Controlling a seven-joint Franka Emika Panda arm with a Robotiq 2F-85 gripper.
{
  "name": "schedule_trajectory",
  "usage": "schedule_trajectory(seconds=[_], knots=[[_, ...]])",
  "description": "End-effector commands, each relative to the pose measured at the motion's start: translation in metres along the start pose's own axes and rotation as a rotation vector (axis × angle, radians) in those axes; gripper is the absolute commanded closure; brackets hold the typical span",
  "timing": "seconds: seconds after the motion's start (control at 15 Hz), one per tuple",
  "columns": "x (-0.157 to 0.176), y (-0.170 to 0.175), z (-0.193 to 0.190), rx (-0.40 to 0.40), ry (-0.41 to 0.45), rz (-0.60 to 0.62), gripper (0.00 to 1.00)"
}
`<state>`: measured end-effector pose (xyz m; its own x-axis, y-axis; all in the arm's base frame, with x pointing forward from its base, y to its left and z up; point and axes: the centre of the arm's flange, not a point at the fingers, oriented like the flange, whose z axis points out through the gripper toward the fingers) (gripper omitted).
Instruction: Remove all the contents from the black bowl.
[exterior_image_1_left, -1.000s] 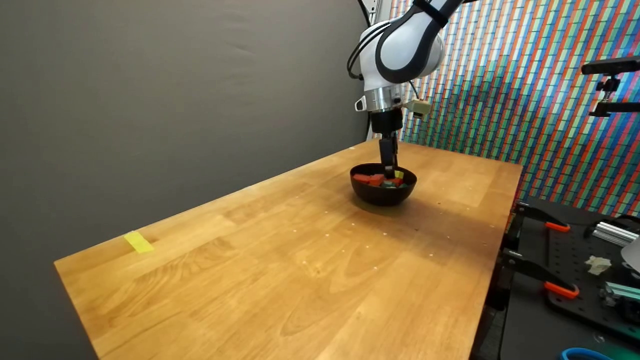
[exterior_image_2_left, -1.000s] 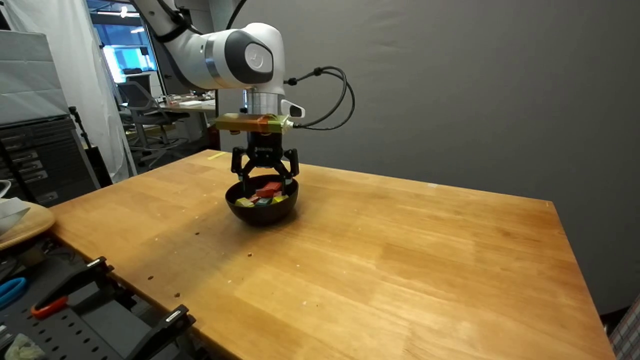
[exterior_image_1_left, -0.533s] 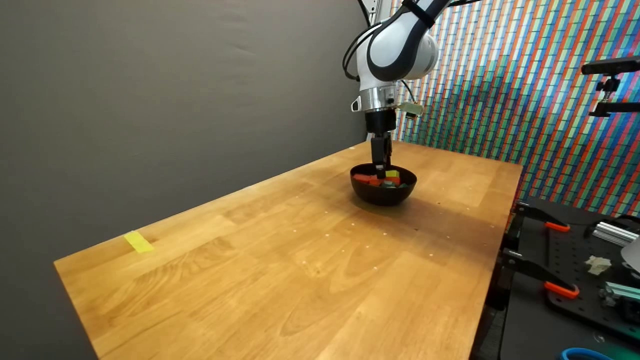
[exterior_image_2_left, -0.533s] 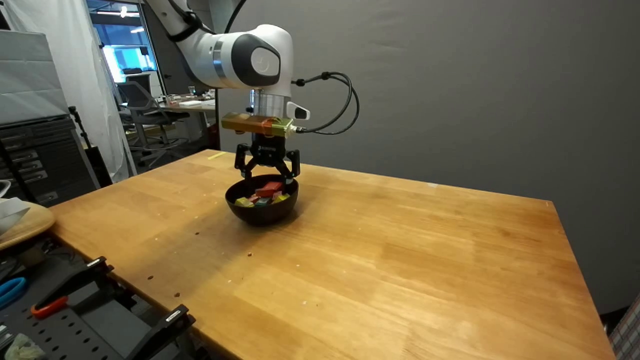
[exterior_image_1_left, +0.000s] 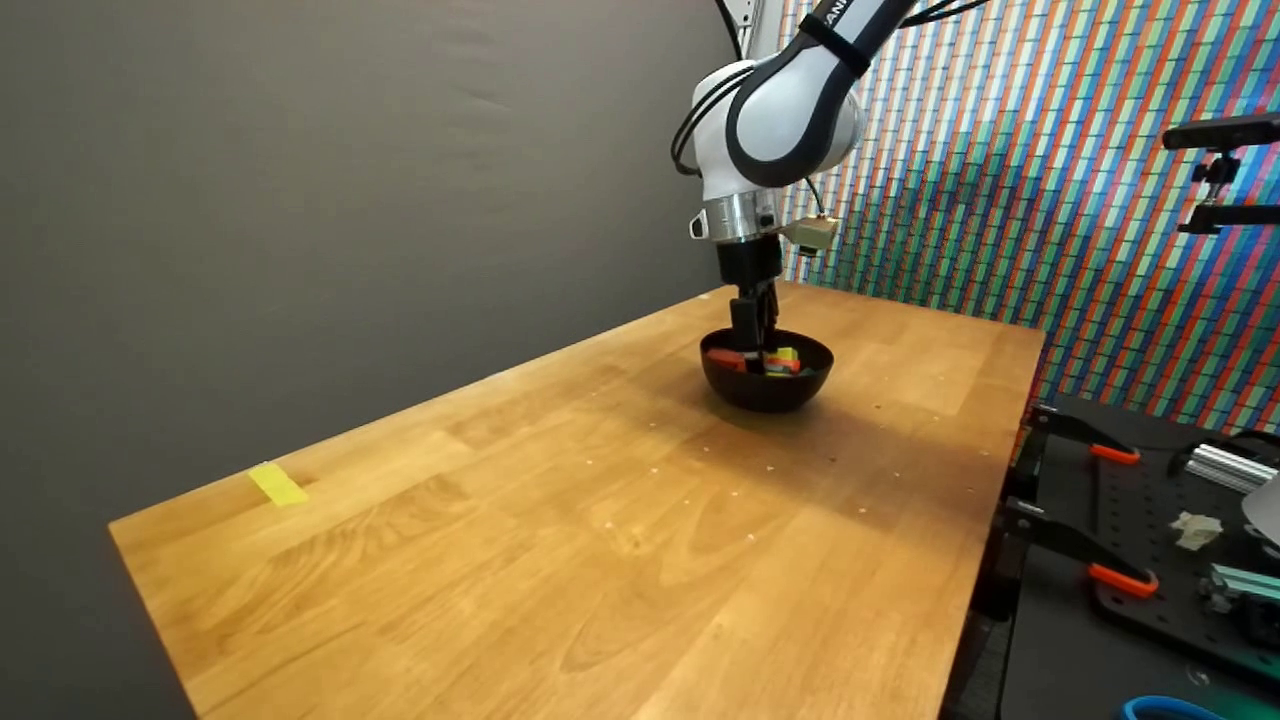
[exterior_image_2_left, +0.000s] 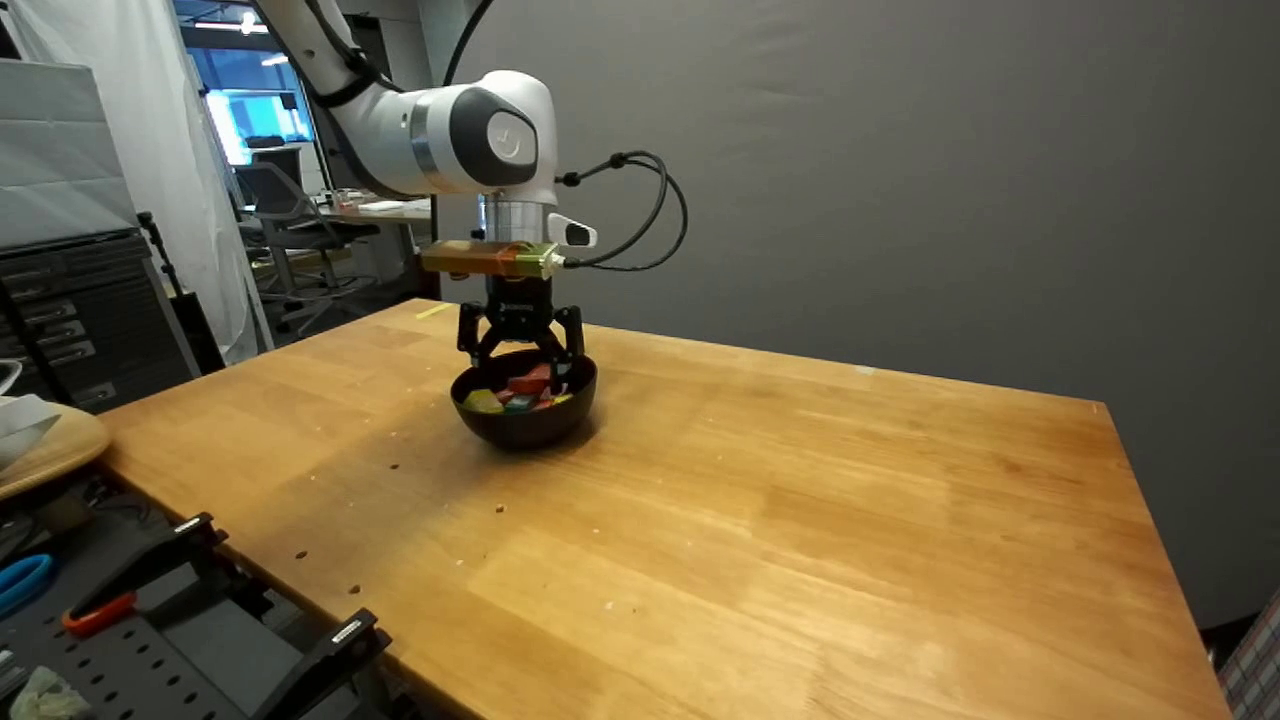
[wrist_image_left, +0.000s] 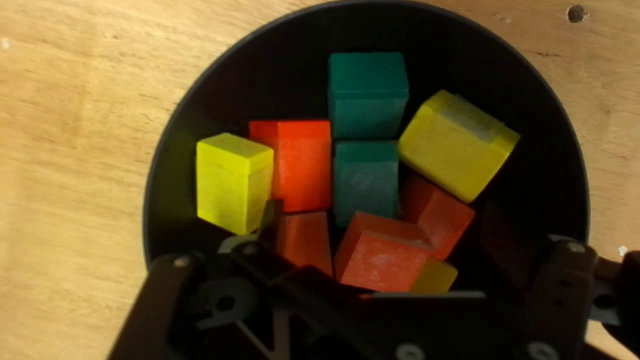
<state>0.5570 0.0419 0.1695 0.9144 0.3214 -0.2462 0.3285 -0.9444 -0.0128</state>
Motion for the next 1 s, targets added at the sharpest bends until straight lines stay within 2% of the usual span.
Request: schedule_trajectory(seconds=[0.0, 0.07, 0.2, 0.6, 0.67, 0.93], knots=[[0.011, -0.015, 0.003, -0.076, -0.003, 0.013, 0.0], [0.012, -0.018, 0.004, -0.092, -0.007, 0.015, 0.25], [0.014, -0.022, 0.004, -0.12, -0.006, 0.019, 0.34], [0.013, -0.026, -0.017, -0.188, 0.049, 0.05, 0.81], [0.012, -0.026, -0.019, -0.197, 0.055, 0.058, 0.84], [0.003, -0.043, -0.047, -0.201, 0.107, 0.024, 0.83]])
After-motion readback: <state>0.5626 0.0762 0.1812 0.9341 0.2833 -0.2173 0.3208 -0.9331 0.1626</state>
